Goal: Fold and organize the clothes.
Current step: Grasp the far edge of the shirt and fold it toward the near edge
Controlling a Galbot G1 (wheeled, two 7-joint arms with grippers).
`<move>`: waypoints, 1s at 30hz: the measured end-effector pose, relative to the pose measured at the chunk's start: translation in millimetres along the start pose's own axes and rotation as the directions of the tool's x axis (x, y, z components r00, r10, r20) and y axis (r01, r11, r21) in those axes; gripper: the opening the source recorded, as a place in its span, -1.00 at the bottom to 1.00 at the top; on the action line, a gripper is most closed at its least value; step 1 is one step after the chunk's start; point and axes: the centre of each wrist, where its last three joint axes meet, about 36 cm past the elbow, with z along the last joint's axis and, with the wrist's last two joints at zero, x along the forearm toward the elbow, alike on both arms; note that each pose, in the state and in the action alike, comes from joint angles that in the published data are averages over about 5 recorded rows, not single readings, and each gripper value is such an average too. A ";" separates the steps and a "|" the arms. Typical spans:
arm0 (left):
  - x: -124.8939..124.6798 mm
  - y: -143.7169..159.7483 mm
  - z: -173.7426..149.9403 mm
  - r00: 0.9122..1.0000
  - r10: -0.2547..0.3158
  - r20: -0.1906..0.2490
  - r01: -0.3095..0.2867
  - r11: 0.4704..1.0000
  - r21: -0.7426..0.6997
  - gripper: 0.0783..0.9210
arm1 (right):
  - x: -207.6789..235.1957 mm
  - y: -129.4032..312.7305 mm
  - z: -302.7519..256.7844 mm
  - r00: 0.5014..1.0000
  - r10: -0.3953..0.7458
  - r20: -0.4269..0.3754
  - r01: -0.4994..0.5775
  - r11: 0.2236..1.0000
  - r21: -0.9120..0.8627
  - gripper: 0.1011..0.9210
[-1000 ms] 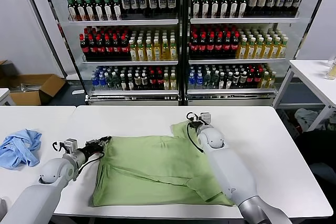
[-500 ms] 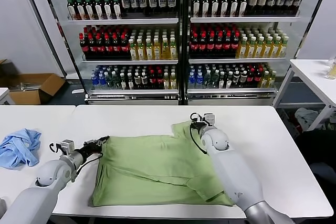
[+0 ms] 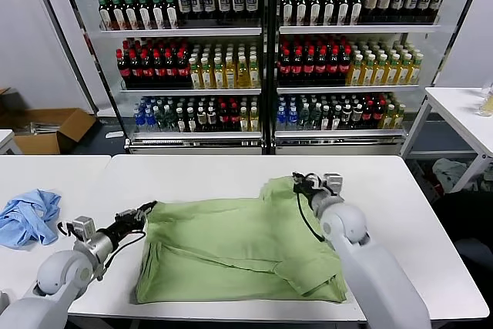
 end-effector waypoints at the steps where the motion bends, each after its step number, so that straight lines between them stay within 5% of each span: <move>1: 3.6 -2.1 2.7 1.000 0.003 -0.001 -0.003 1.000 0.002 -0.99 | 8.6 0.7 2.3 1.000 -0.004 0.002 0.004 1.000 0.004 -0.99; 30: 73.7 -23.8 26.9 0.998 0.031 -0.060 -0.034 0.998 -0.044 -0.99 | 158.2 8.6 34.6 1.000 -0.005 -0.014 0.006 0.998 0.065 -0.99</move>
